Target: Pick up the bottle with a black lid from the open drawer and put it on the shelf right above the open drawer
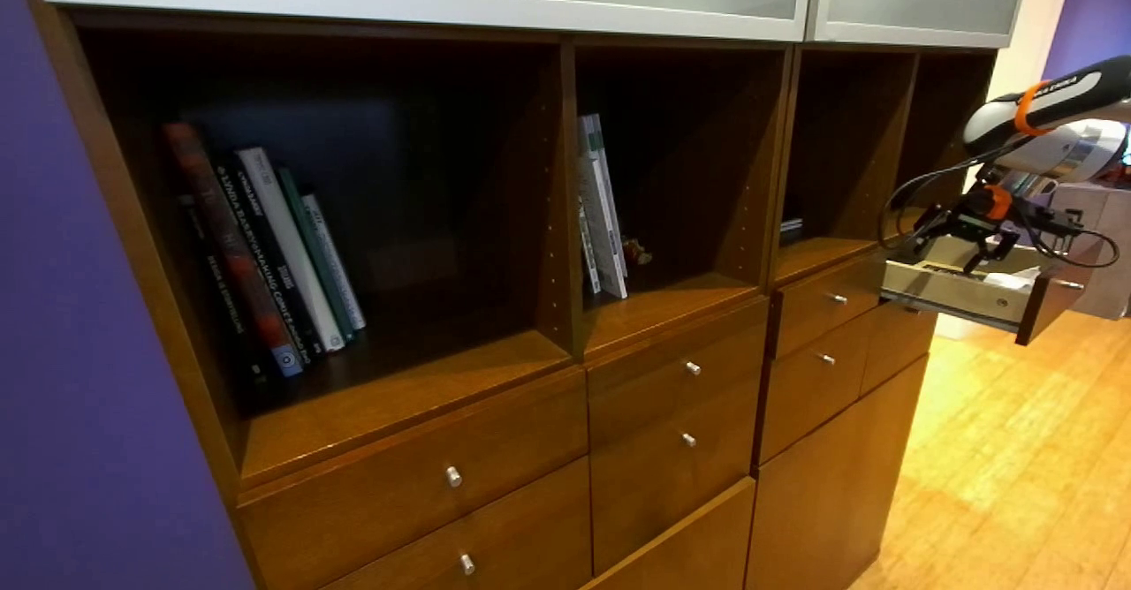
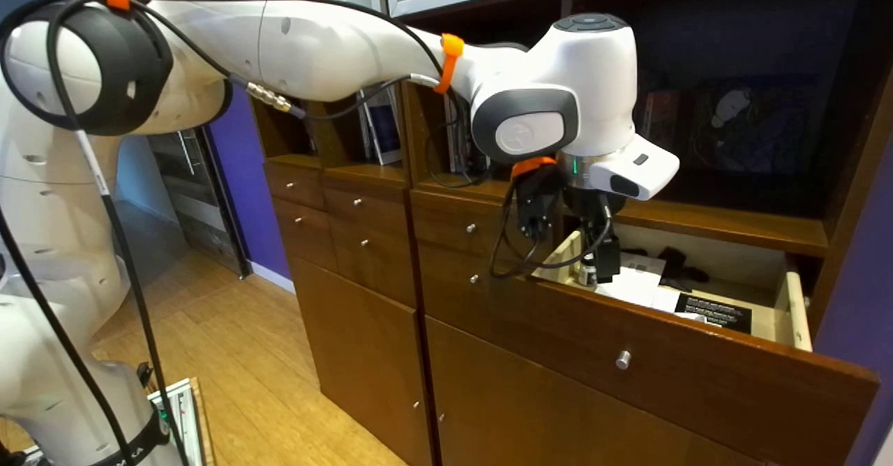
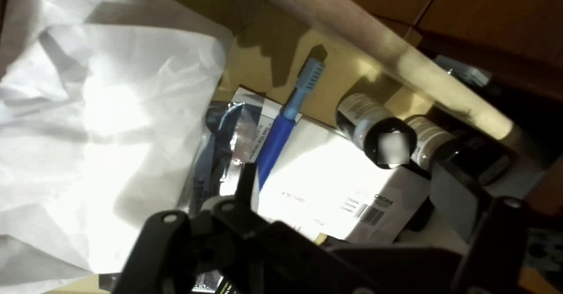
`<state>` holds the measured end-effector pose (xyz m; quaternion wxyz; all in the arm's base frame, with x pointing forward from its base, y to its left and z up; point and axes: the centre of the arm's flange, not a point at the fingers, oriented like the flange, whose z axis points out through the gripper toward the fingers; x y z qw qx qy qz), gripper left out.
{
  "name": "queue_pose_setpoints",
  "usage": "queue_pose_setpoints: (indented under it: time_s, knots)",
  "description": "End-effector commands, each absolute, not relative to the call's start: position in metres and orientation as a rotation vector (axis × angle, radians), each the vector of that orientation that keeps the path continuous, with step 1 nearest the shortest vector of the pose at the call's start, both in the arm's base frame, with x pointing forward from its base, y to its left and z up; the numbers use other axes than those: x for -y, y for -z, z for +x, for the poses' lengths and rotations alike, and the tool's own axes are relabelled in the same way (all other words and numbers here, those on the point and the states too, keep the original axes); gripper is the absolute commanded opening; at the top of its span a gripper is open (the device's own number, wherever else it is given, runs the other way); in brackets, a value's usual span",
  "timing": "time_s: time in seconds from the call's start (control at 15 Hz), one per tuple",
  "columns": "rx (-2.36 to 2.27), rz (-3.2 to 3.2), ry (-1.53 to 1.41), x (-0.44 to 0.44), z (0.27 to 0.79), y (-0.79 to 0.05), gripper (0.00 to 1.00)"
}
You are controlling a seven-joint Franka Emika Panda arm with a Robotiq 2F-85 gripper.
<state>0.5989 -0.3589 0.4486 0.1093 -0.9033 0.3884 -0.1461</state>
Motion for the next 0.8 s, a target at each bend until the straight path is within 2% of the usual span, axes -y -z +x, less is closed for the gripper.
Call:
queue_pose_setpoints:
  time_s: [0.0, 0.73]
  knots:
    - [-1.066, -2.694, 0.435, 0.342, 0.599, -0.452, 1.0]
    - [-1.084, -2.754, 0.491, 0.328, 0.621, -0.429, 1.0]
